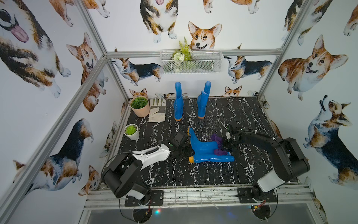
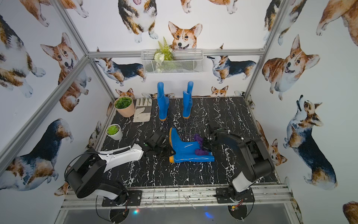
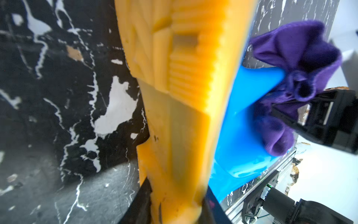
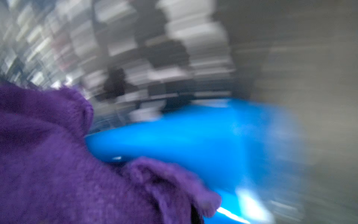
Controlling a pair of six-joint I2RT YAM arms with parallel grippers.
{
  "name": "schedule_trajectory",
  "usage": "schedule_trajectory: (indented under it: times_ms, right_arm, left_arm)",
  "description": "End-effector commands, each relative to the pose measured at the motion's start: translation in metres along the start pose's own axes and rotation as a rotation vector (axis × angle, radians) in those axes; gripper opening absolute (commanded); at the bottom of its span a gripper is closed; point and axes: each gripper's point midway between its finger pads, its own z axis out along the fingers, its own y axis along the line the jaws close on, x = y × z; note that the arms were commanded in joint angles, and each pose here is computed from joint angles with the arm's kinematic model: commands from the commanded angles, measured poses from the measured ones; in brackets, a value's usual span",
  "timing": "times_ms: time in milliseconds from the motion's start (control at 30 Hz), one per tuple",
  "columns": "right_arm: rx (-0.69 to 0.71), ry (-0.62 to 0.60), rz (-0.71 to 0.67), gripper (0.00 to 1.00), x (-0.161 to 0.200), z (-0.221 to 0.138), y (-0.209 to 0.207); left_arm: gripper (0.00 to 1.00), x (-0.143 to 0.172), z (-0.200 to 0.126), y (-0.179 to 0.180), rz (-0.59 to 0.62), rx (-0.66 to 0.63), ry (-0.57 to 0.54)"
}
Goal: Wipe the rubber boots with a cloth
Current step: Wipe the dirt off the rubber boot.
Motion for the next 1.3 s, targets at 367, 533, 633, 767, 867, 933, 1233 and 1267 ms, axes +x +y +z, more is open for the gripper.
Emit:
schedule_trajectory:
  times_ms: [367, 533, 633, 767, 867, 933, 1233, 1267]
  right_arm:
    - [-0.104, -0.213, -0.298, 0.00, 0.017, -0.071, 0.115]
    - [-0.103, -0.077, -0.455, 0.00, 0.067, -0.023, 0.165]
    - [-0.081, 0.010, -0.507, 0.00, 0.090, 0.005, 0.172]
    - [0.028, 0.066, -0.479, 0.00, 0.086, 0.028, 0.139]
    - [0.084, 0.087, -0.376, 0.00, 0.065, 0.034, 0.090]
    - [0.116, 0.099, -0.288, 0.00, 0.052, 0.031, 0.052]
    - [0.082, -0.057, -0.160, 0.00, 0.014, -0.036, 0.011]
    - [0.067, -0.077, -0.201, 0.00, 0.016, -0.040, 0.028]
  left_arm:
    - [0.59, -0.026, -0.053, 0.013, 0.056, -0.086, -0.222]
    - [0.58, -0.015, -0.037, 0.015, 0.039, -0.050, -0.167]
    - [0.56, -0.010, -0.023, 0.014, 0.021, -0.026, -0.123]
    - [0.55, -0.007, -0.010, 0.014, 0.006, -0.029, -0.079]
    - [0.55, -0.004, -0.005, 0.019, 0.004, -0.048, -0.059]
    - [0.55, -0.004, -0.005, 0.020, 0.003, -0.053, -0.055]
    - [0.53, -0.005, -0.003, 0.020, 0.020, -0.066, -0.043]
    - [0.51, -0.005, -0.001, 0.020, 0.018, -0.065, -0.037]
